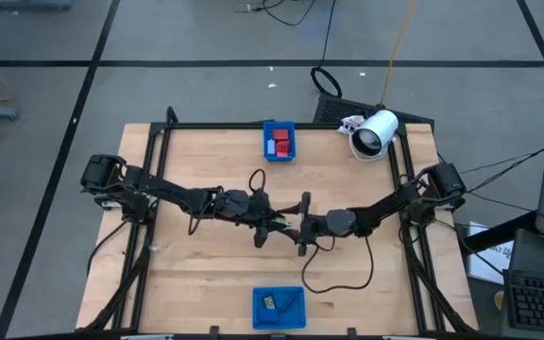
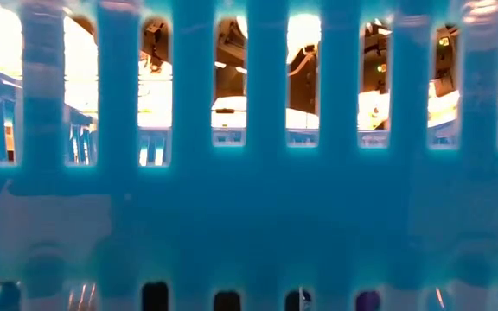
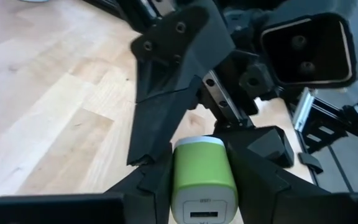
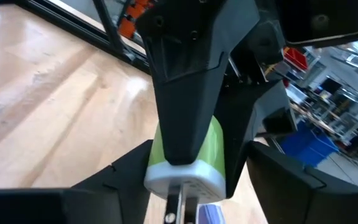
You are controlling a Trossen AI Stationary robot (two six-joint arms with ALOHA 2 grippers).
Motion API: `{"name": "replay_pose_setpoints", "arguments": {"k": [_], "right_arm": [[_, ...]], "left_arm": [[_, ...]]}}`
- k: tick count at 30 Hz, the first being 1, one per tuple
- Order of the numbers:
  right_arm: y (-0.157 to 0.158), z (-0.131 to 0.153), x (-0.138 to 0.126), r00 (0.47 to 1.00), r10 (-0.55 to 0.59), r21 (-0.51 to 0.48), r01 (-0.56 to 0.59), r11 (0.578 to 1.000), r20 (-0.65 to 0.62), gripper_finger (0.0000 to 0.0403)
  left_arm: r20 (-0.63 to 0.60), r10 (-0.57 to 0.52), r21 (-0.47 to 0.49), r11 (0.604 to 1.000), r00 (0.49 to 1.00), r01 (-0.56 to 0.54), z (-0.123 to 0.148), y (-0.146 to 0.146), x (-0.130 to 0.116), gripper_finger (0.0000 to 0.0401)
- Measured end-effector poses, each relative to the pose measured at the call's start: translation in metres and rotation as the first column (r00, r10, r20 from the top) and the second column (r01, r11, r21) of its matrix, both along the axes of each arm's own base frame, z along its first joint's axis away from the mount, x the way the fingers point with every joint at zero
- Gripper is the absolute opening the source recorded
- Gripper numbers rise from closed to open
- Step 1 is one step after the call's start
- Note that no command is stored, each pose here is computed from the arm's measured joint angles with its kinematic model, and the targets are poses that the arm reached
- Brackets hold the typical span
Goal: Pick & Place Office items
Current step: Put the green charger adapter into the top blue bin
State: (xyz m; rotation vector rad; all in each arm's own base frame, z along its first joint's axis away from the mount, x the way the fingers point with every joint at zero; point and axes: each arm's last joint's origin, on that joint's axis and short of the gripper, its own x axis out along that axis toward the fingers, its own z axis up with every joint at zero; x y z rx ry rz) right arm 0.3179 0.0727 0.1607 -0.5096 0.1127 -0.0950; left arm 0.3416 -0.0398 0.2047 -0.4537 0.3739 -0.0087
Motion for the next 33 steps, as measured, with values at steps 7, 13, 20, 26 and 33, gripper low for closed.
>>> {"name": "replay_pose_setpoints", "arguments": {"k": [7, 13, 20, 26, 33], "right_arm": [[0.002, 0.0, -0.001, 1.0, -0.013, 0.001, 0.013, 1.0, 0.004, 0.0195], [0.002, 0.0, -0.001, 1.0, -0.015, -0.001, 0.015, 1.0, 0.004, 0.0196], [0.001, 0.002, -0.001, 0.998, -0.066, 0.015, 0.065, 0.998, 0.014, 0.0246], [0.001, 0.005, -0.001, 0.993, -0.109, 0.043, 0.107, 0.993, 0.05, 0.0271], [0.0, 0.011, -0.003, 0.992, -0.117, 0.144, 0.108, 0.984, 0.052, 0.0266]], "left_arm": [[-0.007, 0.041, 0.014, 0.999, 0.999, -0.041, -0.001, 0.001, 0.0, 0.0139], [-0.007, 0.04, 0.016, 0.999, 0.999, -0.039, -0.001, 0.001, 0.0, 0.0132], [0.022, 0.011, 0.053, 0.999, 1.0, -0.012, 0.002, 0.001, 0.001, 0.0129], [0.083, 0.019, 0.098, 0.995, 0.996, -0.027, 0.023, 0.01, -0.007, 0.0134], [0.197, 0.054, 0.182, 0.979, 0.979, -0.091, 0.059, 0.026, -0.022, 0.0129]]}}
